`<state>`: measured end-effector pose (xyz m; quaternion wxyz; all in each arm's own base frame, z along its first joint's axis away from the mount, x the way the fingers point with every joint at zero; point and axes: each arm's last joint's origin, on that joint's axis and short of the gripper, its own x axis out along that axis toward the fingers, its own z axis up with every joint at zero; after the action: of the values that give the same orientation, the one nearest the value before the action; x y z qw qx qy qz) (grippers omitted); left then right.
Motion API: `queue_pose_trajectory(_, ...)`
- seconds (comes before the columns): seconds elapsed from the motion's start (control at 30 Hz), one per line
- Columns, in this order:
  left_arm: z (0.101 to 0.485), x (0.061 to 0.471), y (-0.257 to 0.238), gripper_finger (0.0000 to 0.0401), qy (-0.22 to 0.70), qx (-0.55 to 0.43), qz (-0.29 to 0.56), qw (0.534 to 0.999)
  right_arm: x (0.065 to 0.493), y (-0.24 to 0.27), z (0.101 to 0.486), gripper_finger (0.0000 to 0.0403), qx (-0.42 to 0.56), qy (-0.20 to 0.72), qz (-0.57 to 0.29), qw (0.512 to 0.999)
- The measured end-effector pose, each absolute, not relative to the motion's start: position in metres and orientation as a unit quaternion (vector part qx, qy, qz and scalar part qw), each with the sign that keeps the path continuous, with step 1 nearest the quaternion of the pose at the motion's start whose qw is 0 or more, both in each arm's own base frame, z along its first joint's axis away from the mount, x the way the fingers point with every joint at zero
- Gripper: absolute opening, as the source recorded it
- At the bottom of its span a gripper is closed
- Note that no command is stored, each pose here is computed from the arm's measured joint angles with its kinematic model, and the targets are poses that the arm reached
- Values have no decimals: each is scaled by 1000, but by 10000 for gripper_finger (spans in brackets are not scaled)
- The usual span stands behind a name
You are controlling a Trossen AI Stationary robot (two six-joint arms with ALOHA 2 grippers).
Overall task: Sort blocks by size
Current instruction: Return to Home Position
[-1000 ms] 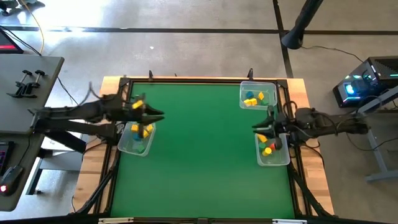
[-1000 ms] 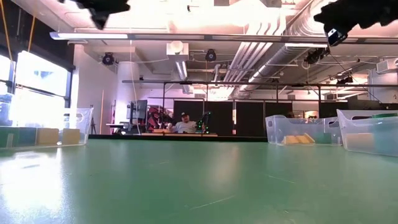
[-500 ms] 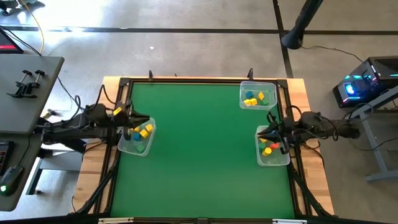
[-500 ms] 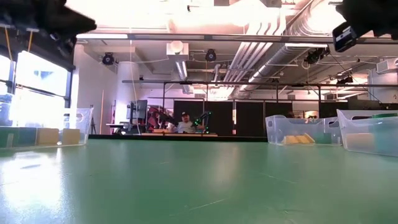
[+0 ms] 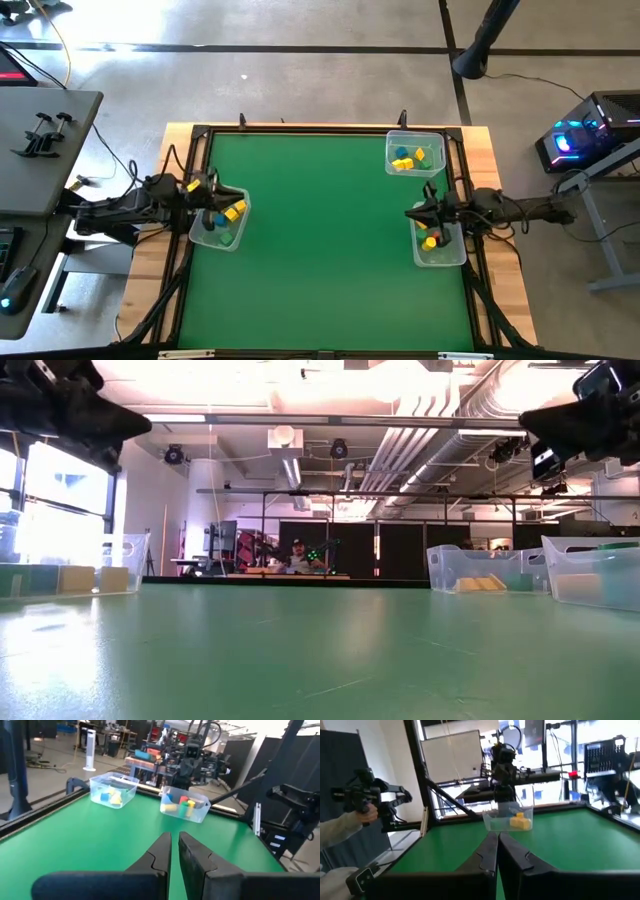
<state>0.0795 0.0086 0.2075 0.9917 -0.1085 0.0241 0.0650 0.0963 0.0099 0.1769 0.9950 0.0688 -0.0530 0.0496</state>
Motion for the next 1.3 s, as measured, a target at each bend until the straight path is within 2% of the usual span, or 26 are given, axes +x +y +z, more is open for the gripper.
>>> queue_pose_trajectory(0.3, 177, 96, 6, 19, -50, -88, -13, 995, 97, 10, 175, 2, 81, -44, 45, 995)
queue_pose_trajectory(0.47, 174, 97, 5, 5, -39, -84, -4, 996, 97, 10, 175, 2, 81, -43, 43, 995)
queue_pose_trajectory(0.67, 180, 97, 0, 1, -67, -43, -8, 997, 97, 7, 175, 2, 83, -45, 1, 996)
queue_pose_trajectory(0.83, 171, 98, -2, 0, -24, -10, -11, 1000, 97, 6, 170, 3, 64, -20, -13, 998)
queue_pose_trajectory(1.07, 167, 98, -1, 0, -3, -75, 2, 997, 98, 7, 168, 3, 62, -9, -15, 998)
queue_pose_trajectory(1.3, 167, 98, -1, 0, -3, -90, 2, 996, 98, 7, 168, 3, 62, -9, -15, 998)
